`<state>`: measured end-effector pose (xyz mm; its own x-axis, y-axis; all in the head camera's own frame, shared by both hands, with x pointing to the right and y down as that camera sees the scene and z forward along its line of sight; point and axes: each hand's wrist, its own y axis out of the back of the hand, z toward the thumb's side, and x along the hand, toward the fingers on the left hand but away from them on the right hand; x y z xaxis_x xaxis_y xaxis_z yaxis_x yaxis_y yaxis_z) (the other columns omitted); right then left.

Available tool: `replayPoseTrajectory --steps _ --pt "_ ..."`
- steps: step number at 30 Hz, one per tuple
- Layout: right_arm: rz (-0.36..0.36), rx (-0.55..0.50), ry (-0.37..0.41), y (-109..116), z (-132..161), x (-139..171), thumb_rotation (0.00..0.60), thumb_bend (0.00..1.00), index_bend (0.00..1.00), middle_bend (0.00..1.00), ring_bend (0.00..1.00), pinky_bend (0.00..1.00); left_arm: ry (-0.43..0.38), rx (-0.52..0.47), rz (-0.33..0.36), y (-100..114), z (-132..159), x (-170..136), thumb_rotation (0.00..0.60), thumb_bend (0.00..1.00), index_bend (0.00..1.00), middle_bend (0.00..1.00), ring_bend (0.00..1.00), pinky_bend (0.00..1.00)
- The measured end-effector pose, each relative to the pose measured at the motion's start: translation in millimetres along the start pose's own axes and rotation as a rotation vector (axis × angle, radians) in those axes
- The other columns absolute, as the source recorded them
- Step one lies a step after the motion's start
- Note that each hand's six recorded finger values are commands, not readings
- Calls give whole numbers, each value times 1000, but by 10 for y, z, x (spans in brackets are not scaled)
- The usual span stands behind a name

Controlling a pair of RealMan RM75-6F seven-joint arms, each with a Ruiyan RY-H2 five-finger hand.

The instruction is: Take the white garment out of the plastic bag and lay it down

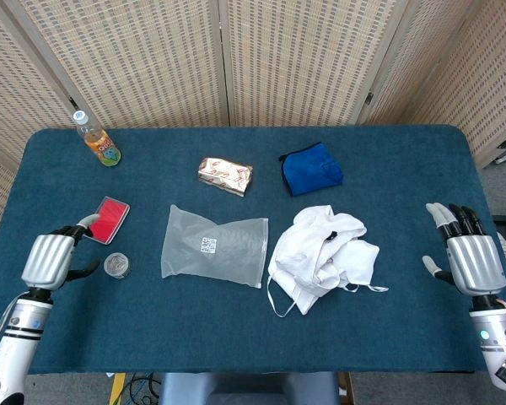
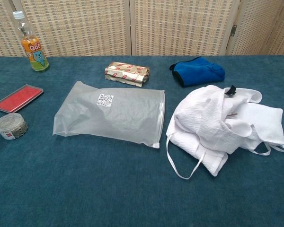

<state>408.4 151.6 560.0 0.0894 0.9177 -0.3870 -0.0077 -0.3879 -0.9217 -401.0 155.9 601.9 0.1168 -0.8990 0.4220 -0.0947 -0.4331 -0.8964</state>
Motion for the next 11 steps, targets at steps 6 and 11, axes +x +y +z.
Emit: replayPoseTrajectory --steps 6,11 --pt "-1 -47 -23 -25 -46 159 600 233 41 164 95 103 93 -28 33 94 -107 -283 600 234 182 381 402 481" --pt "8 -63 -23 -59 -45 228 600 233 41 168 98 103 124 -18 52 150 -119 -453 600 234 182 381 403 459"
